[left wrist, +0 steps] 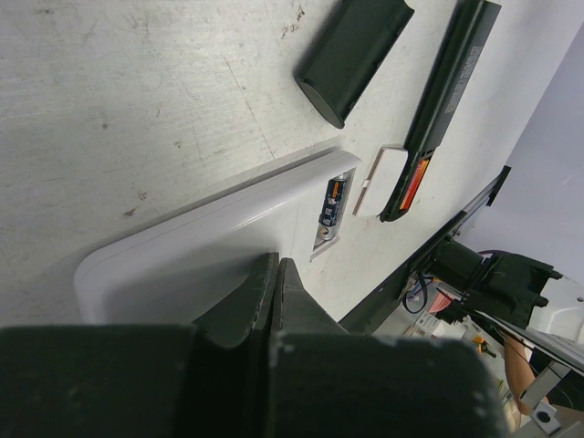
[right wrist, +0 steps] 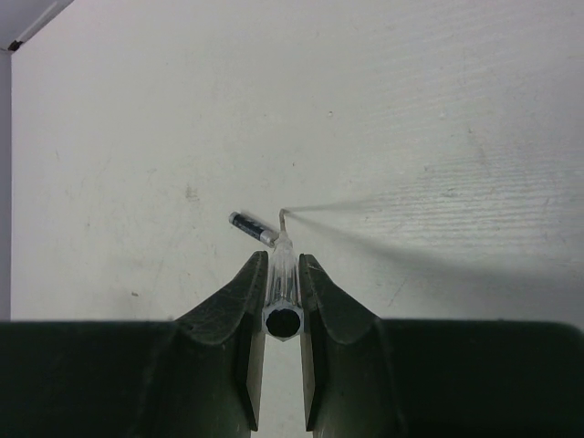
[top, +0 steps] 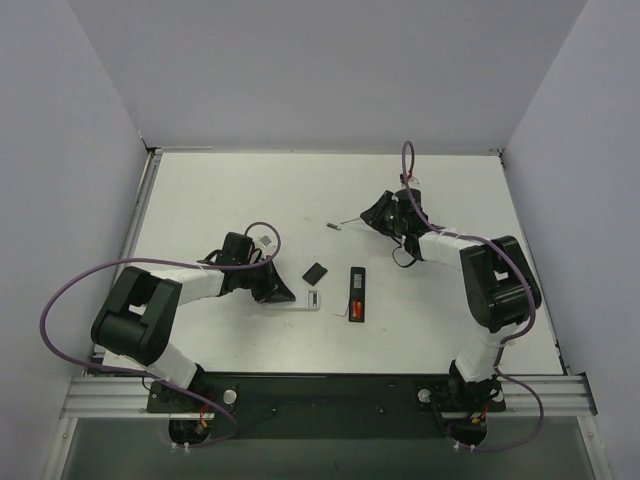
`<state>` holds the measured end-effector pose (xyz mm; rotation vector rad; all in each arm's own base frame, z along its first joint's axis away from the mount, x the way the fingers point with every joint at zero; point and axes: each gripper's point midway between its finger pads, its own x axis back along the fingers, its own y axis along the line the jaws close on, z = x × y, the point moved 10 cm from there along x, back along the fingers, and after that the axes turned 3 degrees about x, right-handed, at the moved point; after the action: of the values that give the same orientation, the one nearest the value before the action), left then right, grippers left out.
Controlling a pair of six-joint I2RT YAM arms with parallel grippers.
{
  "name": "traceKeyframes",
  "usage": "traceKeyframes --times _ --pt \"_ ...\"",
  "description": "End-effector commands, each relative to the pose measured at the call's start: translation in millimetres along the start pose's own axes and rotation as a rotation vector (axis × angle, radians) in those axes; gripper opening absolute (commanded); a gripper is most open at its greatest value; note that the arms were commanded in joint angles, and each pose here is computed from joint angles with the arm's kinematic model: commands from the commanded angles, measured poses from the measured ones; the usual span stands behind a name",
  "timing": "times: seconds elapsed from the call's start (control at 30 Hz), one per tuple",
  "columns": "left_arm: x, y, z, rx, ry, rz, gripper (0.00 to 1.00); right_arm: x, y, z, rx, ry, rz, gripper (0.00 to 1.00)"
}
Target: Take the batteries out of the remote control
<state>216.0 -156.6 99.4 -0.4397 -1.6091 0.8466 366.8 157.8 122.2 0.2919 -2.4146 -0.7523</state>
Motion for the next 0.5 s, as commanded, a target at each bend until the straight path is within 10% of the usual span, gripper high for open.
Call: traceKeyframes --times 0.0,0.47 --pt "-4 15 2 0.005 -0.004 -0.106 0.0 25 18 -24 0.101 -0.043 -0.023 0.0" --pt "-4 17 6 0.0 -0.009 -0.093 0.0 131 80 15 0.487 0.114 -0.106 0.0"
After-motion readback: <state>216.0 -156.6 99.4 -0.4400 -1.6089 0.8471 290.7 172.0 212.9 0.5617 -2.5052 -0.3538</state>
